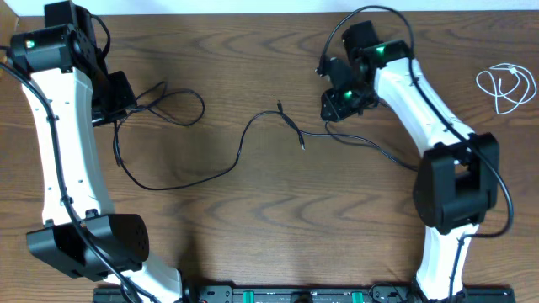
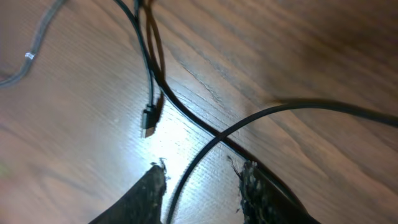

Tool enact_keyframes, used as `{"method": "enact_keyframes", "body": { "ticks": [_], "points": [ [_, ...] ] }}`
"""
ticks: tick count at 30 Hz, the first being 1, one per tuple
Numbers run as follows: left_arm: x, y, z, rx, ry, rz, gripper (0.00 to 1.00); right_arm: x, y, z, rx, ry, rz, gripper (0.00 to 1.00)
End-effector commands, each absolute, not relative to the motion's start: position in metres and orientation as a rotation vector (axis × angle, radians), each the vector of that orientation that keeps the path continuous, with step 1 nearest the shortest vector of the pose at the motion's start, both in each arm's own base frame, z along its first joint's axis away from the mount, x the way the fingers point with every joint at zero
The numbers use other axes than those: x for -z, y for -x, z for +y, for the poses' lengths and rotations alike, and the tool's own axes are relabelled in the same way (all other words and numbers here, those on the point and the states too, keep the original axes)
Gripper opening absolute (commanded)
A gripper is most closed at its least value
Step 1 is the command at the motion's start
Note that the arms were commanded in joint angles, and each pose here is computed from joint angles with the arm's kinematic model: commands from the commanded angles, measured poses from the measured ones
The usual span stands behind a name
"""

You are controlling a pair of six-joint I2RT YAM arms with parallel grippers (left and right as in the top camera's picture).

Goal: Untangle cables

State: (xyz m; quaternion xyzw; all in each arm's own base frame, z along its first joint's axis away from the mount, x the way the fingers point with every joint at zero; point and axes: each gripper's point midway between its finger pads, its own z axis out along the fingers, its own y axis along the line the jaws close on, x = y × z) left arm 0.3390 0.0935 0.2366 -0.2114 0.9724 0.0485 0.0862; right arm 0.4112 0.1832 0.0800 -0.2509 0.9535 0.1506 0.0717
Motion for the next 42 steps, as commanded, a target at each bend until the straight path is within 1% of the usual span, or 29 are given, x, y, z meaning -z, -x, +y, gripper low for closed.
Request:
{"method": "enact_keyframes", "body": {
  "ticks": [1, 5, 11, 15, 19, 21, 23, 28, 33, 35, 36, 37, 40, 42],
  "points": [
    [-0.240, -0.338, 0.098, -0.175, 0.643, 2.879, 0.07, -0.053, -0.410, 0.183, -0.323, 0.854, 2.903, 0.39],
    [-0.240, -0.338, 0.098, -0.175, 0.643, 2.878, 0.08, -0.037, -0.399, 0.180, -0.309, 0.872, 2.976, 0.40],
    [-0.241, -0.341, 0.098, -0.173, 0.640, 2.864, 0.07, -0.035, -0.380, 0.195, -0.384, 0.918, 3.005, 0.40],
    [-0.241, -0.343, 0.099, -0.173, 0.639, 2.859, 0.07, -0.023, -0.383, 0.194, -0.324, 0.934, 2.987, 0.40],
    [-0.241, -0.343, 0.099, -0.173, 0.639, 2.856, 0.07, -0.014, -0.391, 0.191, -0.243, 0.823, 2.993, 0.41],
    [-0.241, -0.344, 0.099, -0.173, 0.639, 2.853, 0.07, -0.011, -0.394, 0.193, -0.241, 0.797, 2.983, 0.43],
    [-0.241, -0.345, 0.099, -0.173, 0.638, 2.851, 0.07, -0.011, -0.398, 0.195, -0.244, 0.788, 2.966, 0.45],
    [-0.241, -0.345, 0.099, -0.173, 0.639, 2.848, 0.07, -0.015, -0.398, 0.204, -0.248, 0.816, 2.941, 0.44],
    [-0.242, -0.347, 0.100, -0.171, 0.637, 2.842, 0.07, -0.047, -0.410, 0.208, -0.221, 0.821, 2.843, 0.49],
    [-0.242, -0.347, 0.100, -0.171, 0.637, 2.841, 0.07, -0.054, -0.416, 0.205, -0.174, 0.891, 2.787, 0.51],
    [-0.242, -0.347, 0.100, -0.171, 0.637, 2.840, 0.07, -0.054, -0.419, 0.203, -0.135, 0.965, 2.751, 0.57],
    [-0.242, -0.348, 0.099, -0.165, 0.636, 2.838, 0.08, -0.048, -0.421, 0.200, -0.086, 1.106, 2.698, 0.63],
    [-0.242, -0.349, 0.096, -0.138, 0.633, 2.839, 0.08, -0.039, -0.422, 0.196, -0.056, 1.384, 2.577, 0.65],
    [-0.242, -0.349, 0.096, -0.139, 0.633, 2.837, 0.07, -0.037, -0.423, 0.194, -0.041, 1.497, 2.513, 0.66]
  ]
}}
